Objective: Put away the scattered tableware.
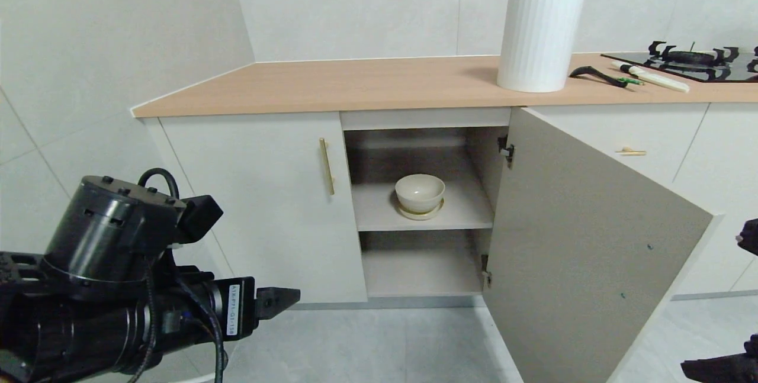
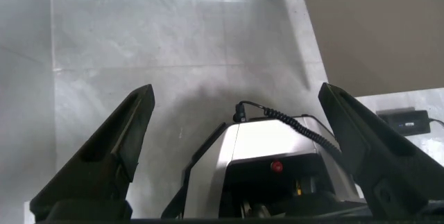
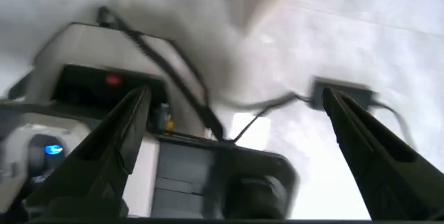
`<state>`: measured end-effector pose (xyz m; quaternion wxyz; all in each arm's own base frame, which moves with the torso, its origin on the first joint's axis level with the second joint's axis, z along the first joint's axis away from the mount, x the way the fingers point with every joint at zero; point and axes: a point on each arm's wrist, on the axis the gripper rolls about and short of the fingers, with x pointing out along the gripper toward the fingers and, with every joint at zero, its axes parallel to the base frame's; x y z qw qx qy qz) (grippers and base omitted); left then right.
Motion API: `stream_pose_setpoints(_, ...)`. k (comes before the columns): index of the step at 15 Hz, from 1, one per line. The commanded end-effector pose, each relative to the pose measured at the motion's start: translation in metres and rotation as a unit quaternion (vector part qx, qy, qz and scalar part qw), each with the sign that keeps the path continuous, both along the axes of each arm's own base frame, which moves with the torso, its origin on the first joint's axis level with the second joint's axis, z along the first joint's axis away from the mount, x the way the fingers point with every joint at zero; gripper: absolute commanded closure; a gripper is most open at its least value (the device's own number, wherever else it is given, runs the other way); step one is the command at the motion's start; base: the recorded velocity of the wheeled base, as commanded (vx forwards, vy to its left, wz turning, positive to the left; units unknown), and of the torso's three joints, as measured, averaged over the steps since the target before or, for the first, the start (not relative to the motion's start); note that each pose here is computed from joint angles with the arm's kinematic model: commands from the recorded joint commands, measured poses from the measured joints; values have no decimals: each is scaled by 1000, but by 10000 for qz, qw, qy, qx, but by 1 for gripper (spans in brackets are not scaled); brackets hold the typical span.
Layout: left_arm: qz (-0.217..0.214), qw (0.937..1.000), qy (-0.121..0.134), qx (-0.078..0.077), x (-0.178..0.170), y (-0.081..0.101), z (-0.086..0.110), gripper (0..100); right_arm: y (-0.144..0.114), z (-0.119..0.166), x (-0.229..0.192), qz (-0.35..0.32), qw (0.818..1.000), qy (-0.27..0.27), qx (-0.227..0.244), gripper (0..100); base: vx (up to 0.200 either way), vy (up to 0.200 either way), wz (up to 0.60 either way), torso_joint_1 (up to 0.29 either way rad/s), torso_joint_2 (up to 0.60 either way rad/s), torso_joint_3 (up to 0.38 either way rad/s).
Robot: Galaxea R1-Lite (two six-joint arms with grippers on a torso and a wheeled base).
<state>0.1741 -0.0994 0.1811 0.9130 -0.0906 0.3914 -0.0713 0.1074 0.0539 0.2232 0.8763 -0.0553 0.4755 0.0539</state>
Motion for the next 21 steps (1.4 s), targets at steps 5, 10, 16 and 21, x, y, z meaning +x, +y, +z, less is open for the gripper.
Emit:
stream_pose_setpoints(5, 5, 10000, 15, 9, 0, 0, -1, 0, -22, 3, 11, -969, 9936, -187, -554, 0, 0, 0, 0, 0, 0, 0)
stream_pose_setpoints(10, 5, 9999, 88, 52, 2, -1, -4, 0, -48, 3, 31, -1693, 9820, -338, -766, 0, 0, 0, 0, 0, 0, 0)
stream_pose_setpoints(16, 11, 10000, 83, 43, 3, -2, -4, 0, -67, -5, 68, -2353, 9681, -514, -692, 0, 0, 0, 0, 0, 0, 0)
stream_pose_setpoints(21, 11, 10000, 76, 39, 3, -1, -3, 0, -70, -22, 100, -2679, 9610, -474, -486, 0, 0, 0, 0, 0, 0, 0)
